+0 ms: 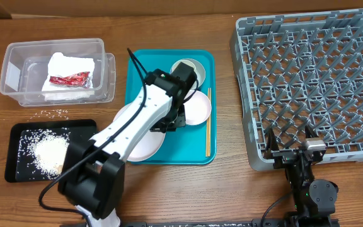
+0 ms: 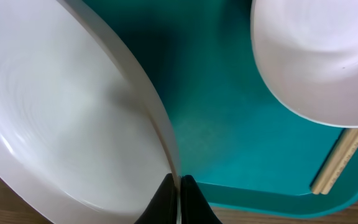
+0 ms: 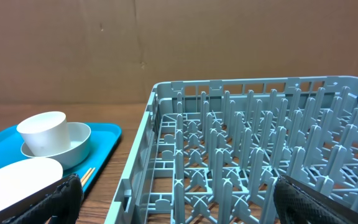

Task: Sort waste into correct bins and load items into the dishwasher
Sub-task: 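Carry the emptied plate back and set it on the teal tray, then release the plate and retract the left arm to the left side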

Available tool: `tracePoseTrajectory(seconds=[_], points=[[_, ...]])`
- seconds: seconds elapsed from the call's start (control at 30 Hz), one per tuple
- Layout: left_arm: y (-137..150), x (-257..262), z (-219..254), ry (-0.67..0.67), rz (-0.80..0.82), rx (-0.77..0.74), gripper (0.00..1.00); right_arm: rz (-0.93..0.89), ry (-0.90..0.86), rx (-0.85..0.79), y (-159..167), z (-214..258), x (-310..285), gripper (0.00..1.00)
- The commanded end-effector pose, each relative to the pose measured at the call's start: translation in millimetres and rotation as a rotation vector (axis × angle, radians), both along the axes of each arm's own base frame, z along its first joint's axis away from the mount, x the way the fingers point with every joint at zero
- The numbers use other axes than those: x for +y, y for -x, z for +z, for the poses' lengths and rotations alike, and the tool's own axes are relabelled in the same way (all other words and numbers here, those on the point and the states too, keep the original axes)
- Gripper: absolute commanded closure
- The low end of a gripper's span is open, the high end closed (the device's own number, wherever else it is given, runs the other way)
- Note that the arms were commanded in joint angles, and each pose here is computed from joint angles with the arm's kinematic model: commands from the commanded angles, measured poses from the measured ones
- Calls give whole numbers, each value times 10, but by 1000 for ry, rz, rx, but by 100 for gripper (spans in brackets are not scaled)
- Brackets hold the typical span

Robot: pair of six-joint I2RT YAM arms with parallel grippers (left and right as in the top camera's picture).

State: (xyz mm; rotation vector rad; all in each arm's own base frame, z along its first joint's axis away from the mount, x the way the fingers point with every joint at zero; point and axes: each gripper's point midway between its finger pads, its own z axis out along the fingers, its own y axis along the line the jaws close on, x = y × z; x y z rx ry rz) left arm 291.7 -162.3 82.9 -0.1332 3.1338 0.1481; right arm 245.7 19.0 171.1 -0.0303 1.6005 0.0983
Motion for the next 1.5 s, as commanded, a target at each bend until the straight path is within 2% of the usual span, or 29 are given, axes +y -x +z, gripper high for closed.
tracePoseTrajectory(seconds=[0.0,0.13,0.23,0.4,0.53,0.63,0.77,0.9,0.97,1.1,1.13,1.17,1.2,1.37,1.43,1.47], points=[[60,-53,-82,-9,3,25,92,0,0,-6,-1,-13,-4,0],[87,-105,-82,6,-29,35,80,0,0,-6,-1,-13,-4,0],[129,-104,-58,10,-55,58,79,0,0,-6,-1,-13,-4,0],[60,105,210,-85,-31,37,79,0,0,-6,-1,-13,-3,0],[-113,418,705,-212,70,-73,80,0,0,-6,-1,-13,-4,0],[-224,678,1139,-273,170,-190,76,0,0,-6,-1,-13,-3,0],[-288,1088,1598,-284,309,-309,67,0,0,-6,-1,-13,-4,0],[-230,1675,1861,-263,520,-372,62,0,0,-6,-1,-13,-4,0],[-135,2028,1929,-268,636,-371,47,0,0,-6,-1,-13,-4,0],[24,2472,1889,-172,789,-302,34,0,0,-6,-1,-13,-4,0],[53,2546,1869,-147,820,-287,25,0,0,-6,-1,-13,-3,0],[83,2626,1839,-123,854,-270,6,0,0,-6,-1,-13,-3,0],[107,2693,1815,-105,883,-256,0,0,0,-6,-1,-13,-4,0],[232,2937,1732,-58,979,-214,0,43,-6,-10,7,-1,70,0],[279,3005,1710,-70,986,-203,0,146,-8,-30,38,48,245,0],[299,3029,1698,-73,979,-195,0,254,-21,-45,90,92,423,0]])
